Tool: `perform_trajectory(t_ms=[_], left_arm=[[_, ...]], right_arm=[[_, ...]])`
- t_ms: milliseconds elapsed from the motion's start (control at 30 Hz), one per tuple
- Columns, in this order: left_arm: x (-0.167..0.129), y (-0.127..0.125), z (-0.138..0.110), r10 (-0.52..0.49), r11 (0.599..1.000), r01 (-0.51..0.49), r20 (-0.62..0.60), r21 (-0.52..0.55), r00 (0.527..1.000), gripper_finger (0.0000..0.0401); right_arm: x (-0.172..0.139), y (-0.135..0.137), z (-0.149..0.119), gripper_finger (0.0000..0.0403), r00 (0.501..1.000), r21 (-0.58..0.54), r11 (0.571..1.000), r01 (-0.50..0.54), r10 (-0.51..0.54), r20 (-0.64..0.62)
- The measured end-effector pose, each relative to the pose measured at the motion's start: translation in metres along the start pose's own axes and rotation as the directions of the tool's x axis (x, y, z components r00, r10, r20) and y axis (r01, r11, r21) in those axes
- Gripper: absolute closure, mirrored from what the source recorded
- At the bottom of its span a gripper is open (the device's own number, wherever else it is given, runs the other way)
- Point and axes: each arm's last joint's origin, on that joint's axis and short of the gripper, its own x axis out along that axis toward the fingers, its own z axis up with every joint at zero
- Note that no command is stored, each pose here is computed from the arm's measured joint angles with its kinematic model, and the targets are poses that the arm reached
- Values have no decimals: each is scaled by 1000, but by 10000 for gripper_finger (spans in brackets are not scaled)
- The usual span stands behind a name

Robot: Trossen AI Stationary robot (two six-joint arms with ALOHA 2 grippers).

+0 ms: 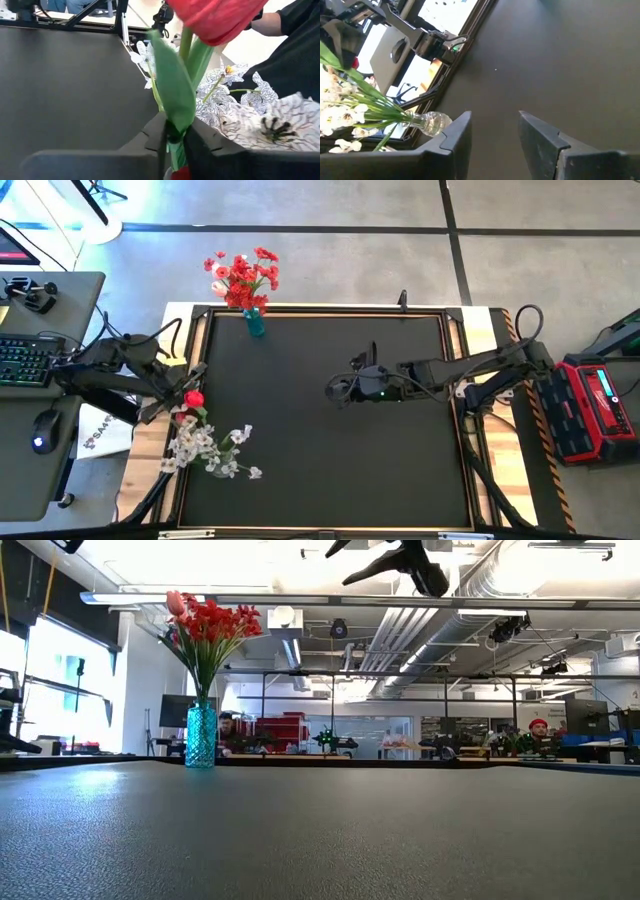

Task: Sort flowers into vase by color
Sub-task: Put the red tulip into the transparent vase

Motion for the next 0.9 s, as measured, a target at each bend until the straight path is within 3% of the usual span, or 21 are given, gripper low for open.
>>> perform_trajectory(t_ms=[400,633,900], left_arm=[[0,0,-3,5,1000,-5,-30,-25,1000,231],[4,4,-16,19,996,-31,-133,-86,991,215],[6,6,-18,17,994,-32,-143,-103,990,215]], right_arm=[[-5,6,-12,258,999,1,1000,11,-11,41],[-8,8,-17,258,1000,-13,1000,0,1,27],[-11,12,-24,258,1000,-43,999,-16,17,10]])
